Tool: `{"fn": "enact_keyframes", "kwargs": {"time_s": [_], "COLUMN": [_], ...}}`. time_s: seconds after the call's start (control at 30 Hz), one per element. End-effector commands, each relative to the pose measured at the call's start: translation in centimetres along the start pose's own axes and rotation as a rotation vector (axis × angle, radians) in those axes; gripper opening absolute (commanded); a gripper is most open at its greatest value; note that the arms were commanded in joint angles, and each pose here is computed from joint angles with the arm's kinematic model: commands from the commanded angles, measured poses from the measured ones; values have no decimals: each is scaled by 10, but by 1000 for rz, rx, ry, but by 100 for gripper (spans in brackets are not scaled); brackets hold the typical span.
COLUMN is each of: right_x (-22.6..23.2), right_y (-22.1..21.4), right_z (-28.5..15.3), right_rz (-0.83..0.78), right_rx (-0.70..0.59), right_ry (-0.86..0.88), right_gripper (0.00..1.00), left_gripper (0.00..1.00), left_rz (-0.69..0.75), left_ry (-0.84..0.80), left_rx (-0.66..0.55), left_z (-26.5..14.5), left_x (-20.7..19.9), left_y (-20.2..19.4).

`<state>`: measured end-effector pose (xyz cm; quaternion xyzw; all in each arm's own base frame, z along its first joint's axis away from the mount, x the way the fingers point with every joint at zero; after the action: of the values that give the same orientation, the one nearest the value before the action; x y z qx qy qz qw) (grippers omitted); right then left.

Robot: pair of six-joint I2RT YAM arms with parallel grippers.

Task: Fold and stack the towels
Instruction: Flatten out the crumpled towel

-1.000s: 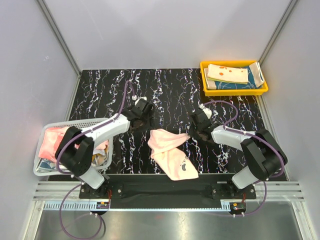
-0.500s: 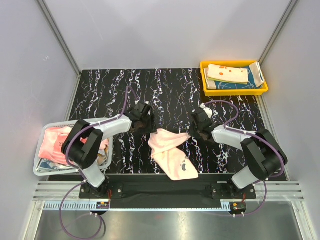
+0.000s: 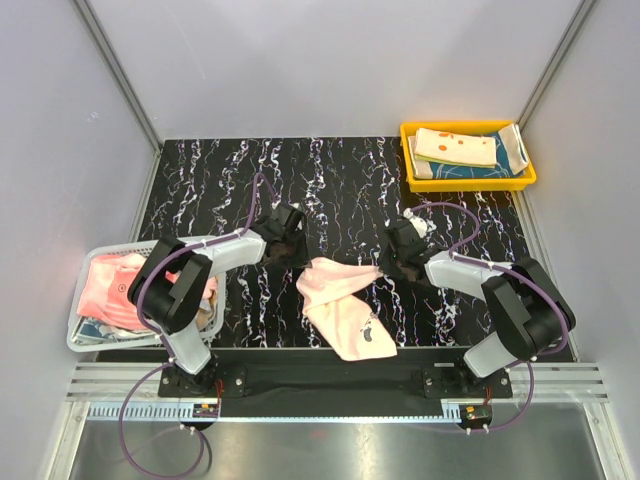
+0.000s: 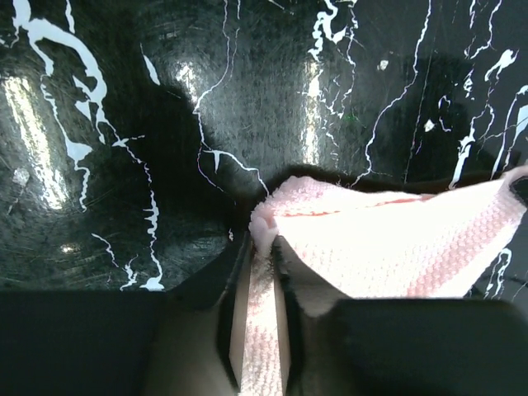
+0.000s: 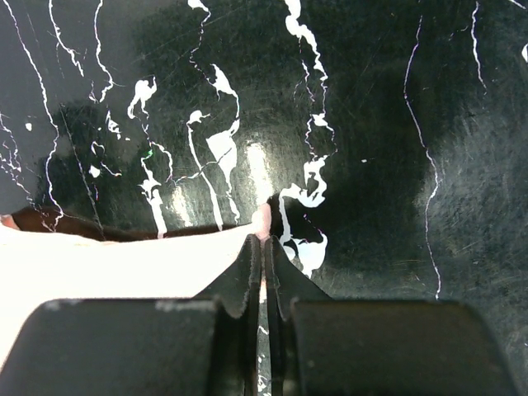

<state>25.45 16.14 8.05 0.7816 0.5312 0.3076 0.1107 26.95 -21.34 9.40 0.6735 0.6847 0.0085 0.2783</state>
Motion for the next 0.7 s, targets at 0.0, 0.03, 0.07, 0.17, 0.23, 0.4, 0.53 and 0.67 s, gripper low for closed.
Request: {"fn": "enact_keyframes", "kwargs": {"time_s": [0.0,0.03,0.07,0.17,0.23,0.4,0.53,0.67], "right_x": [4,5,6,12,18,34,49,74], "right_y": [9,10,11,17,22,41,63,90], "right_z": [-1,-1,-2,-6,-11,-27,-54,-96], "right_rz": [3,1,-1,-6,-10,-47,-91,-170], "right_rx": [-38,-37,-36,-47,-54,-90,-155,-229], "right_ry": [24,25,31,47,68,111,181,311], "right_gripper": [0,0,0,0,0,0,0,0], "left_gripper": [17,16,16,12,6,0,0,0], "left_rz": [6,10,18,39,56,86,127,181], "left_ry": [-11,-2,11,34,34,45,21,-10], "left_rx": [-67,-73,-91,-115,-125,-181,-268,-390], "left_z": [-12,-14,-17,-24,-31,-46,-80,-128], "left_x": [-5,-5,-5,-5,-8,-11,-18,-28], "left_y": [14,15,18,24,28,38,48,55]}}
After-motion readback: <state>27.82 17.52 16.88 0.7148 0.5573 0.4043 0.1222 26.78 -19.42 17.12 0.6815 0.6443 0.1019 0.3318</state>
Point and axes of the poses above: each gripper's point midway between its finger pads, its own z axis out along the fingers, its own x axis along the line the jaws close on, y = z × x, the point moved 8 cm from there along -z, back along the fingers, and after that the axes turned 4 degrees about z, right-handed, at the moved point
